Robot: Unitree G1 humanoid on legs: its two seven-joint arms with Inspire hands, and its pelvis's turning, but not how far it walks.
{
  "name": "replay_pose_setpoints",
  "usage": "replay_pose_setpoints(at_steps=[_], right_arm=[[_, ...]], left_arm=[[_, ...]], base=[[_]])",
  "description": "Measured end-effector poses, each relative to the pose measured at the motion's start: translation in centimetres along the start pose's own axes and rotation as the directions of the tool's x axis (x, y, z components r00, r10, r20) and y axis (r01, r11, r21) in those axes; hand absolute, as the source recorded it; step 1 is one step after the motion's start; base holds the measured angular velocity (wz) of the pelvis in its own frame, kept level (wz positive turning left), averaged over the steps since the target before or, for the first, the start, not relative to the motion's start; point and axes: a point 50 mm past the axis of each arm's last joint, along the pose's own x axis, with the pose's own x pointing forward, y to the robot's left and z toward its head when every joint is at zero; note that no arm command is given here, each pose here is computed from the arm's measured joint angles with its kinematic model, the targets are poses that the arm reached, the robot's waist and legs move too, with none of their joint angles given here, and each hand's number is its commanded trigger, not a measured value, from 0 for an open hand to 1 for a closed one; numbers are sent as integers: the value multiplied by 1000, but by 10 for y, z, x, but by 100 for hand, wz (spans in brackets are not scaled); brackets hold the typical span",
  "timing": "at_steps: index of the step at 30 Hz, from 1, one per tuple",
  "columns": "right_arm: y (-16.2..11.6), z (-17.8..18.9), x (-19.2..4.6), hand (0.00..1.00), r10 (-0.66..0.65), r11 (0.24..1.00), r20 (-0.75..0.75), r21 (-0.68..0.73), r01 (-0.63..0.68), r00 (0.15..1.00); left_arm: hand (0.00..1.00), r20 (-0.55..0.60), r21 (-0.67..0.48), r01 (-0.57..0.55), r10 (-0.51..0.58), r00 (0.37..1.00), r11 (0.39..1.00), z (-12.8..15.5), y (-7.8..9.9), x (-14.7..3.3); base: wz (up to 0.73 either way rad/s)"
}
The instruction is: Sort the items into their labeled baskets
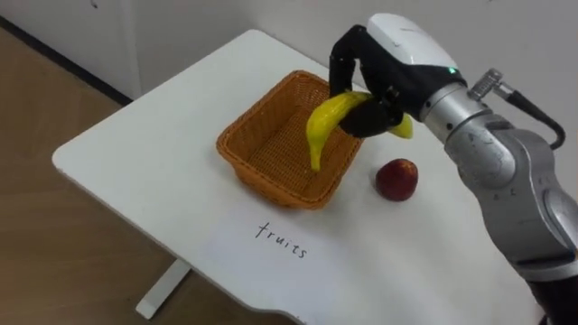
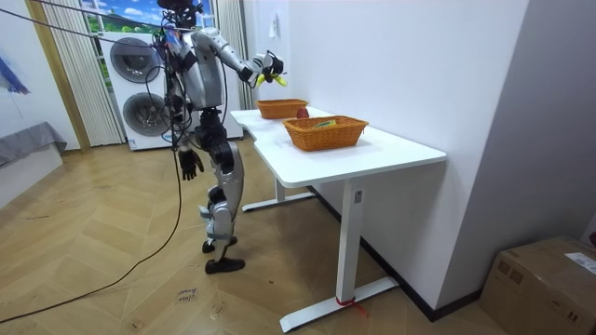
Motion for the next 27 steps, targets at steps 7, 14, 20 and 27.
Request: replay_pose_setpoints(at_steps=[7,14,20,27], right_arm=[[14,10,5,100,11,999,34,35,-12,999],[33,-3,9,100,61,997,-32,48,-59,998],[35,-9,10,100,45,998,-57,48,-43,997],[35,-11,10,100,23,999,-76,-20,-24,997]], left_arm=[[0,-23,7,5,-5,1000,1000,-6,-2,-1],[0,-40,32,13,-11,999,999,-11,-5,-2],[0,-32,46,10,-9,999,999,-11,-4,-2],[0,18,45,16,-17,1000,999,-1,-10,-3]], base=[[0],[0],[0],[0]])
